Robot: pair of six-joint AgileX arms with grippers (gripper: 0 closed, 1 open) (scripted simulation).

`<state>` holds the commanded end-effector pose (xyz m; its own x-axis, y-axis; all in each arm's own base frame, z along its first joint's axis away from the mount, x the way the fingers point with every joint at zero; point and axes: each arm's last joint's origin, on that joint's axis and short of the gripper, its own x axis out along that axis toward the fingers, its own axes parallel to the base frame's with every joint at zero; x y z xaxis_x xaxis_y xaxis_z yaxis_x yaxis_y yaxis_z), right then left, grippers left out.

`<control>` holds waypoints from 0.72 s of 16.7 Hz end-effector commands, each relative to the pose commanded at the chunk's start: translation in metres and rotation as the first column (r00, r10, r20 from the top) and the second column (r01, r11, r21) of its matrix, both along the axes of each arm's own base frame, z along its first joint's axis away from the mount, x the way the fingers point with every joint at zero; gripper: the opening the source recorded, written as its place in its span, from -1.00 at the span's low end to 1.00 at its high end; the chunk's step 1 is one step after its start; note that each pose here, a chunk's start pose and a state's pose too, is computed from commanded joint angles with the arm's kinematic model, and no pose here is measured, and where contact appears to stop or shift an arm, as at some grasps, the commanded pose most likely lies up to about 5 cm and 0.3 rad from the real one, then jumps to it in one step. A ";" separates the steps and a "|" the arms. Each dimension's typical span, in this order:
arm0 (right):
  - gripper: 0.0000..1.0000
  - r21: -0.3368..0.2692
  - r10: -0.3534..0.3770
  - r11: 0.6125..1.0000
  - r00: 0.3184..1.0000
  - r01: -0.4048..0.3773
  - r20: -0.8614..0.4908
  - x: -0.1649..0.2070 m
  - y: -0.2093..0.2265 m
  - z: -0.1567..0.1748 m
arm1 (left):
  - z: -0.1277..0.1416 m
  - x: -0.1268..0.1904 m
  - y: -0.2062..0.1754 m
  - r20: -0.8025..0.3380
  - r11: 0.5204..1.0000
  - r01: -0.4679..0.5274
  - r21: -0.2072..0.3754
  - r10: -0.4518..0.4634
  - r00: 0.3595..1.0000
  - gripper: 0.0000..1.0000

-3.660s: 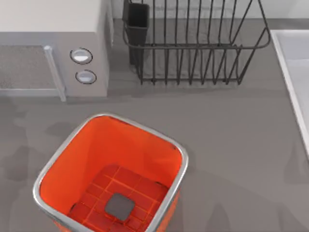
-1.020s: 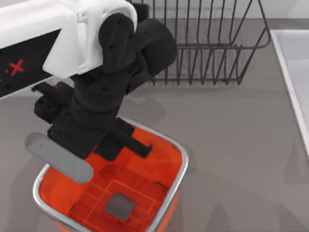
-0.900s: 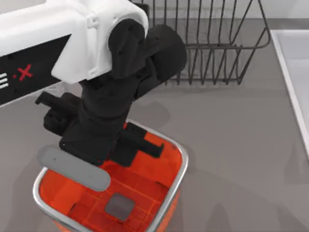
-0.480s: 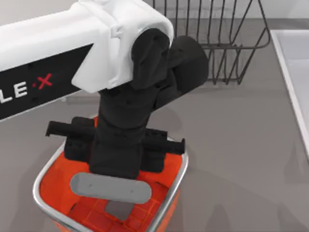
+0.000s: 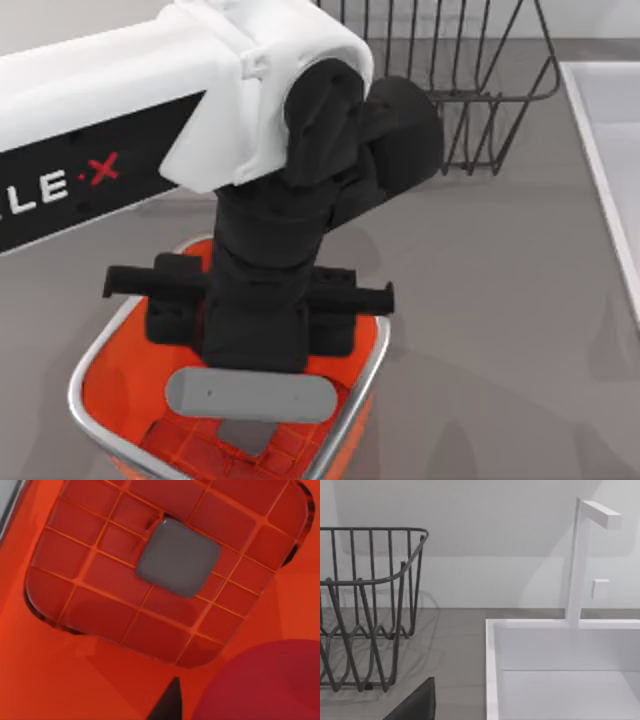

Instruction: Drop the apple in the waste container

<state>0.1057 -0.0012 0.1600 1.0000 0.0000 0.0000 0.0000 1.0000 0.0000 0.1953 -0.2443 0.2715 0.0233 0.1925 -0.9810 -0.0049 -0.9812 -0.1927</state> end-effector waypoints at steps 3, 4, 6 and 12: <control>1.00 0.000 0.000 1.000 1.000 0.000 0.000 0.000 0.000 0.000 | 0.000 0.001 0.002 0.002 1.000 -0.002 -0.001 0.002 1.000 -1.00; 1.00 0.000 0.000 1.000 1.000 0.000 0.000 0.000 0.000 0.000 | 0.000 0.001 0.002 0.001 1.000 -0.002 0.000 0.002 1.000 -1.00; 1.00 0.000 0.000 1.000 1.000 0.000 0.000 0.000 0.000 0.000 | -0.007 0.002 0.002 0.002 1.000 -0.004 -0.001 0.004 1.000 -1.00; 1.00 0.000 0.000 1.000 1.000 0.000 0.000 0.000 0.000 0.000 | -0.036 0.003 0.005 0.009 1.000 -0.002 -0.002 0.002 1.000 -1.00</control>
<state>0.1057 -0.0012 0.1600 1.0000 0.0000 0.0000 0.0000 1.0000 0.0000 0.1987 -0.2395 0.2352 0.0323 0.1905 -0.9812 -0.0016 -0.9817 -0.1907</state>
